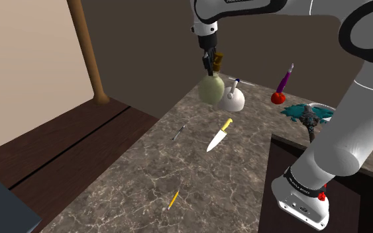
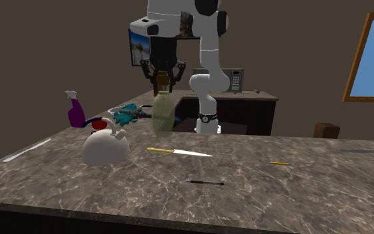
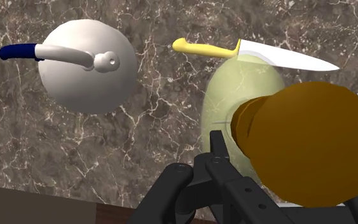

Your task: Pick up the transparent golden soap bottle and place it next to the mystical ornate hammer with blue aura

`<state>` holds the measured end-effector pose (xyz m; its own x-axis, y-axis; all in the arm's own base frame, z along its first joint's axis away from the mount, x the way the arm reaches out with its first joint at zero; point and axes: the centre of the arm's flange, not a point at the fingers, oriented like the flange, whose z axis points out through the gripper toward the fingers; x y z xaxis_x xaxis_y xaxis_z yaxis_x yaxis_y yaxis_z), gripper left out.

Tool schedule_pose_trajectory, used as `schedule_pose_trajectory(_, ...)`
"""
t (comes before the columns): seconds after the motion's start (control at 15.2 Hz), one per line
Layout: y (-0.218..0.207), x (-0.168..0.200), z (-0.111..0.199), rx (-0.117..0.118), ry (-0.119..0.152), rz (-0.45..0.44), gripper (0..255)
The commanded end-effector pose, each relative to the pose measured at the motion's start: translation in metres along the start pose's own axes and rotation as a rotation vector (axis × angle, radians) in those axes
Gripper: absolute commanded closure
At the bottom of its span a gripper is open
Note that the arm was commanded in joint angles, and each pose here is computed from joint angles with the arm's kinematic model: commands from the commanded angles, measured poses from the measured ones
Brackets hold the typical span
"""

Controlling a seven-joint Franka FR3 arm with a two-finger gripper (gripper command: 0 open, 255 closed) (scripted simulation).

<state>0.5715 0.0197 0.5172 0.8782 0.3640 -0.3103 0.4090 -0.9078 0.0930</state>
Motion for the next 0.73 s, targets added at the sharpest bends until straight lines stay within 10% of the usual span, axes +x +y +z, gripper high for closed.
schedule_pose_trajectory(0.0,0.001,-0.004,-0.01,0.0,0.0,0.0,255)
schedule_pose_trajectory(0.66,0.006,-0.02,-0.06,0.0,0.0,0.0,255)
